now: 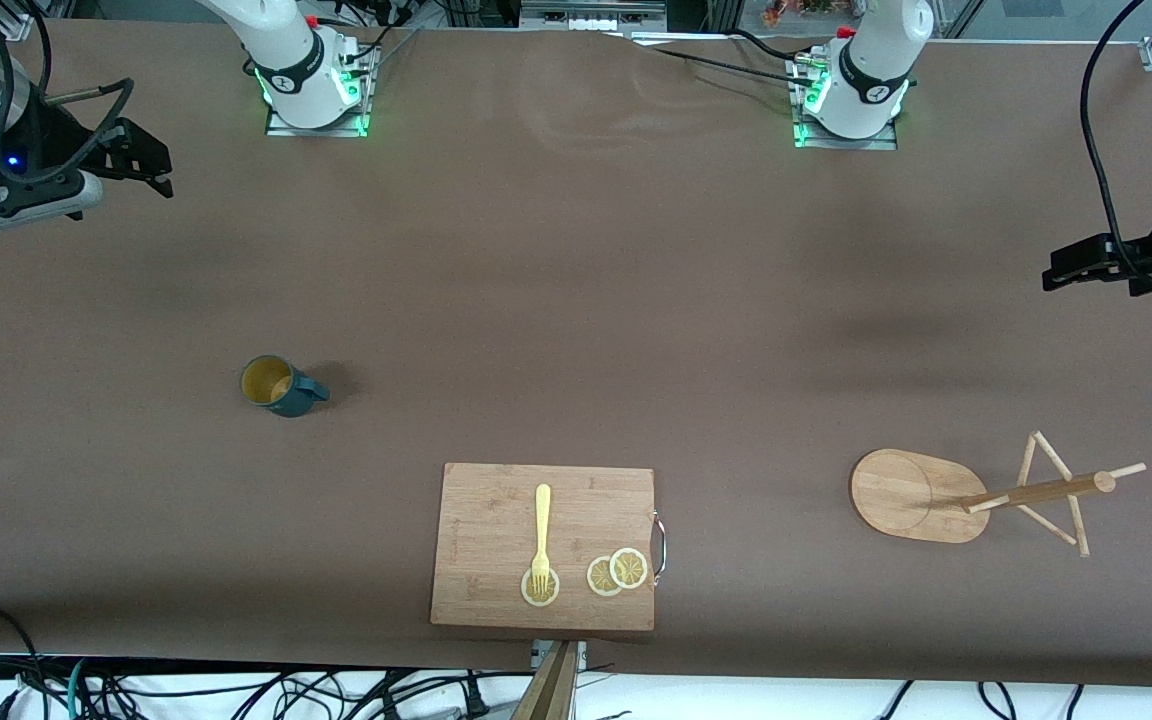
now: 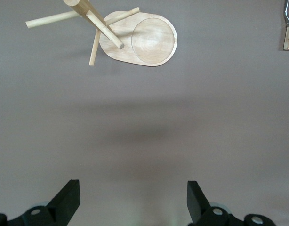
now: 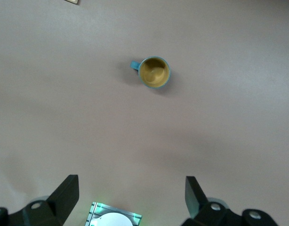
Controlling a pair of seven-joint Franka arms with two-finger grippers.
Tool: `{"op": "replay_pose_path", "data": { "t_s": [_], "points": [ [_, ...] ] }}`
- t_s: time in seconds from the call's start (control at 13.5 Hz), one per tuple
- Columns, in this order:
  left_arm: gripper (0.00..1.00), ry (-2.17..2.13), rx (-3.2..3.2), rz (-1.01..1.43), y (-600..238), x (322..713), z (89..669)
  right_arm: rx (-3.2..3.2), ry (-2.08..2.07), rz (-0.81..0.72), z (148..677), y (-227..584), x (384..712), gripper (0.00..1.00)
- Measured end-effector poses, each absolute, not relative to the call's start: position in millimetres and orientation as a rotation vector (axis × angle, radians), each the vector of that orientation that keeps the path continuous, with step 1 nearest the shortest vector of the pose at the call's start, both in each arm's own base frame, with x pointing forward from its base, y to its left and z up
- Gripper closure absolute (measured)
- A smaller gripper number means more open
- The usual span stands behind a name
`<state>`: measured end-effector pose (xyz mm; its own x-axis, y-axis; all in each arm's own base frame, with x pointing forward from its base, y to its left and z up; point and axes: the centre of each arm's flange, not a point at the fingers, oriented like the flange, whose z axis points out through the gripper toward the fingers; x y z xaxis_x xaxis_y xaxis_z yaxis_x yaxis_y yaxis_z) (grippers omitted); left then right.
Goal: Pass cup and hang on rack
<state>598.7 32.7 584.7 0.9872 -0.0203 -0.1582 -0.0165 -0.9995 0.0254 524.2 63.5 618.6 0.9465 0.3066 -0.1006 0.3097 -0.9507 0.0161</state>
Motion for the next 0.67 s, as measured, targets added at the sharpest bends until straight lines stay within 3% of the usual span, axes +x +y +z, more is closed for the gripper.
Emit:
{"op": "replay_pose_path", "data": {
  "t_s": [0.37,0.67],
  "points": [
    [0.0,-0.029,3.108,-0.248,32.8,598.8,584.6,3.074,0.455,-0.163,614.5,53.5,526.8,0.0],
    [0.0,-0.029,3.108,-0.248,32.8,598.8,584.7,3.078,0.39,-0.182,580.2,32.9,548.2,0.0]
  ]
}}
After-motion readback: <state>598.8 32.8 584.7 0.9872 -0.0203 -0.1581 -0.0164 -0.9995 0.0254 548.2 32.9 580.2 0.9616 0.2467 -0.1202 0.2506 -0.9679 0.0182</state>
